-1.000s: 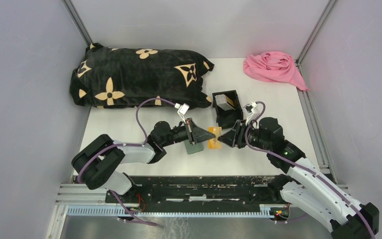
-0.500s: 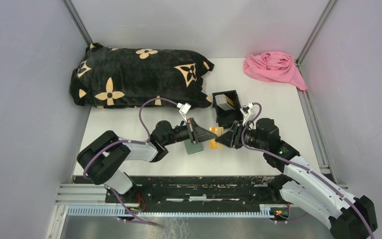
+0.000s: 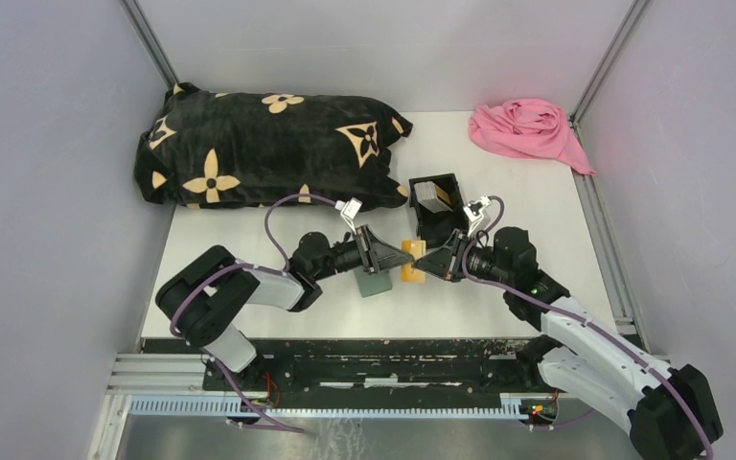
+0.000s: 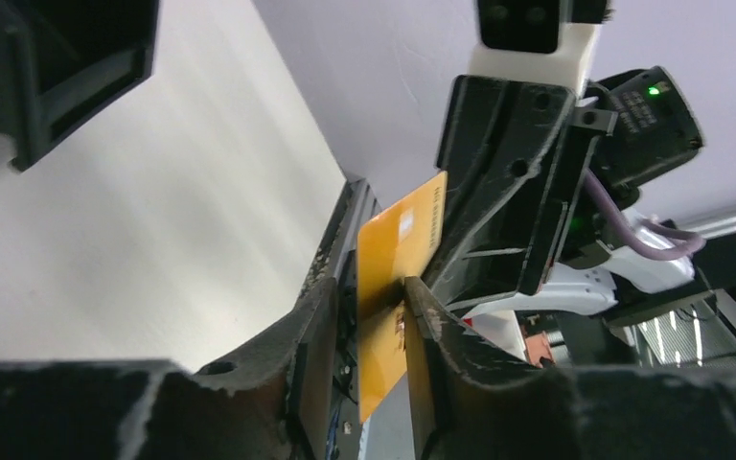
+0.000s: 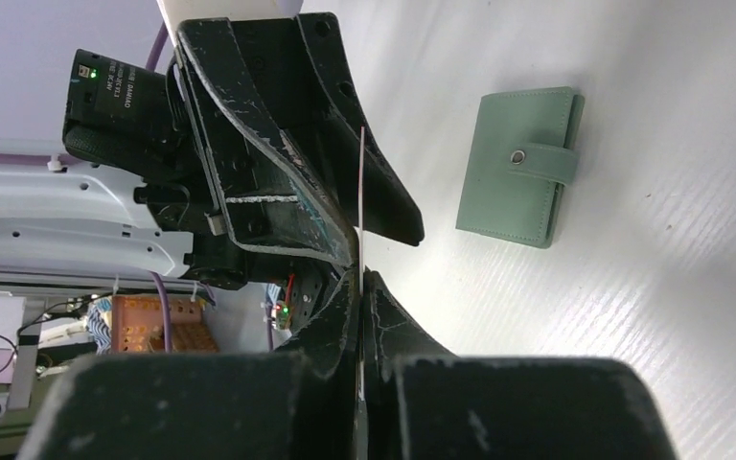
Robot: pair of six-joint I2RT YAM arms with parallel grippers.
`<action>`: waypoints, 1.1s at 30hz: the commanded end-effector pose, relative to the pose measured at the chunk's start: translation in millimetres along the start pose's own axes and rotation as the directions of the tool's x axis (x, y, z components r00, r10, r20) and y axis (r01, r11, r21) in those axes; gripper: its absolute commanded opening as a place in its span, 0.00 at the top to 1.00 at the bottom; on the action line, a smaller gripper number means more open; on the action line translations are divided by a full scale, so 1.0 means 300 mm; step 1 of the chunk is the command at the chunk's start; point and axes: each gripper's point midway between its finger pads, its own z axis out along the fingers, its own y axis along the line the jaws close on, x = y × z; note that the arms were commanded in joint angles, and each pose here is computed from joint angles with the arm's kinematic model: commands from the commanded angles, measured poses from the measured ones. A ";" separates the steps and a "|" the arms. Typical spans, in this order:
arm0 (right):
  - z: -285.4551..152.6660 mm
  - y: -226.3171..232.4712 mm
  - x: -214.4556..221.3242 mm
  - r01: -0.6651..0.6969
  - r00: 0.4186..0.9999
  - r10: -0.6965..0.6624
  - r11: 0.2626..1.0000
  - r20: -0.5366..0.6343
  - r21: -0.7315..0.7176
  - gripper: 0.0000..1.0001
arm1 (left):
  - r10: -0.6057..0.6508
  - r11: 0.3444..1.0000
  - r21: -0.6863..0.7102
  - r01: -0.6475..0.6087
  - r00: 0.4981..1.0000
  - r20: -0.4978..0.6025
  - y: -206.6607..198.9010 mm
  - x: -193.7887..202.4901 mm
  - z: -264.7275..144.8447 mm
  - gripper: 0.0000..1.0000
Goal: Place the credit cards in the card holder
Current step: Pick up the credit card from the storage box, then open the card holder at the center of the board.
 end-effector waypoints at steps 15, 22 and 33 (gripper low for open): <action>0.107 0.034 -0.109 0.465 0.883 -0.417 0.841 -0.214 0.277 0.99 | 0.145 0.677 -0.735 0.032 0.974 0.176 0.422 -0.062 -0.337 0.58; 0.221 -0.036 -0.037 0.560 0.815 -0.415 0.745 -0.405 0.362 0.99 | 0.170 0.616 -0.786 0.054 0.965 0.200 0.479 -0.032 -0.429 0.75; 0.353 -0.094 0.077 0.629 0.748 -0.394 0.676 -0.534 0.383 0.99 | 0.170 0.588 -0.806 0.068 0.964 0.206 0.526 -0.005 -0.466 0.79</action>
